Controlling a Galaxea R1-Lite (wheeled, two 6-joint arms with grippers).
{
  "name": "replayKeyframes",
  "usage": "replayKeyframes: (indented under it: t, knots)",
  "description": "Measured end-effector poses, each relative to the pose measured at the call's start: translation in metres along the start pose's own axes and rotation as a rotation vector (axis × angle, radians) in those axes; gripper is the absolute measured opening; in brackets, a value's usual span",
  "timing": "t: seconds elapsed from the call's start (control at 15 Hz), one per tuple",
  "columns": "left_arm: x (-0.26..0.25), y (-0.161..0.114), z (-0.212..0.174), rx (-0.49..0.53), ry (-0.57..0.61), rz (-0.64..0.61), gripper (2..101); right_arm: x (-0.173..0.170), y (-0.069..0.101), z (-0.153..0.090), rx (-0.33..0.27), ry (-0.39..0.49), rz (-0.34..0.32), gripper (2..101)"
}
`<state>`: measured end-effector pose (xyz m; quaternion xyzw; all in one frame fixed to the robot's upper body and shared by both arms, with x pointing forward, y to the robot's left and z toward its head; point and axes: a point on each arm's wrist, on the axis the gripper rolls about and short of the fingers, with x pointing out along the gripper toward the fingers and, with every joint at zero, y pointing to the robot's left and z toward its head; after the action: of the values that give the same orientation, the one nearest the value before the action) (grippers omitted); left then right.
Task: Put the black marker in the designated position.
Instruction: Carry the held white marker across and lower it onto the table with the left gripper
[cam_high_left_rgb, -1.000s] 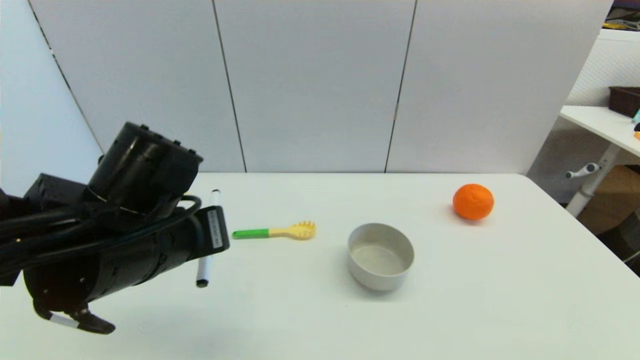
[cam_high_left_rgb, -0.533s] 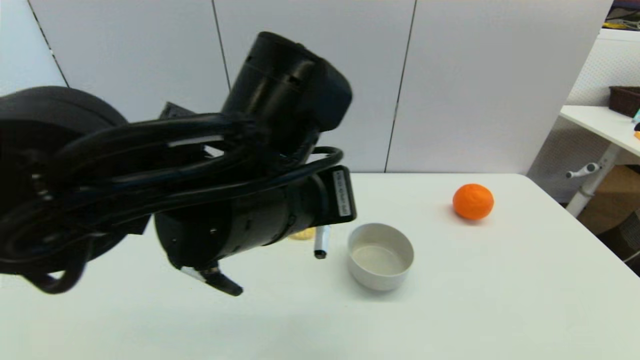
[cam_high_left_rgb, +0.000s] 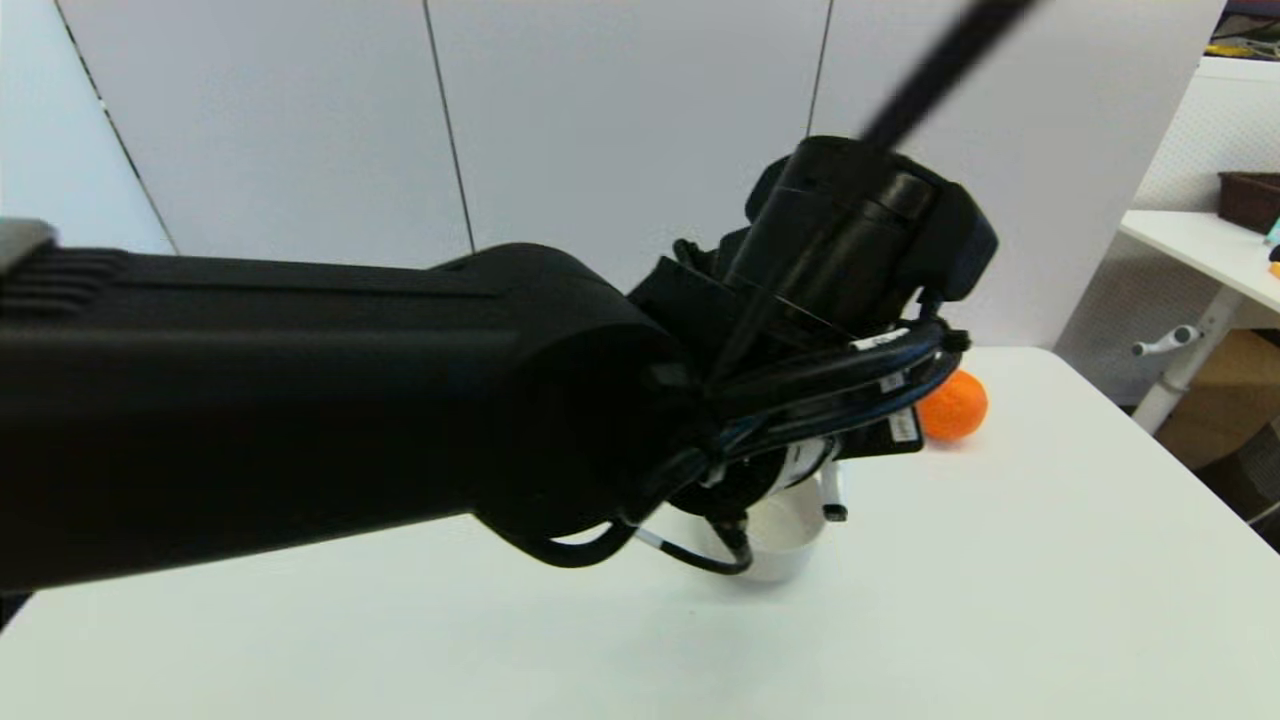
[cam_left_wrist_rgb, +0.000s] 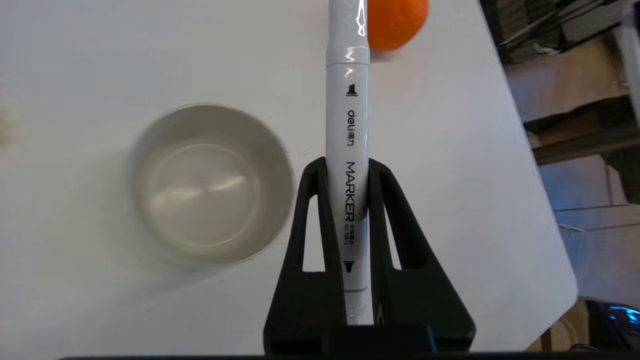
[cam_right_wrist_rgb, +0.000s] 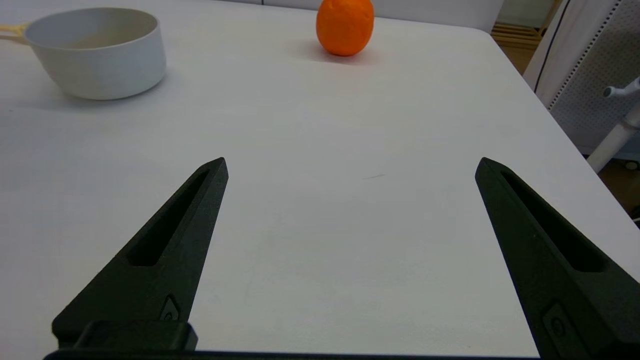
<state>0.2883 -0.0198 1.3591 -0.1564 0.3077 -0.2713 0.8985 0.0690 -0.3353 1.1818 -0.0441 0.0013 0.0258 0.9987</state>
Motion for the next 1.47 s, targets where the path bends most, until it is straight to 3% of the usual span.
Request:
replayKeyframes:
  t: [0.33,0.67,1.47]
  knots:
    - [0.044,-0.018,-0.018,-0.019,0.037,-0.047,11.5,0.000,0.000,0.000,0.000,0.000,0.000,98.0]
    - [0.079,-0.017,-0.041,-0.070,0.071,-0.019,11.5,0.000,0.000,0.000,0.000,0.000,0.000,98.0]
    - [0.099,-0.011,-0.057,-0.062,0.099,0.025,11.5,0.000,0.000,0.000,0.000,0.000,0.000,98.0]
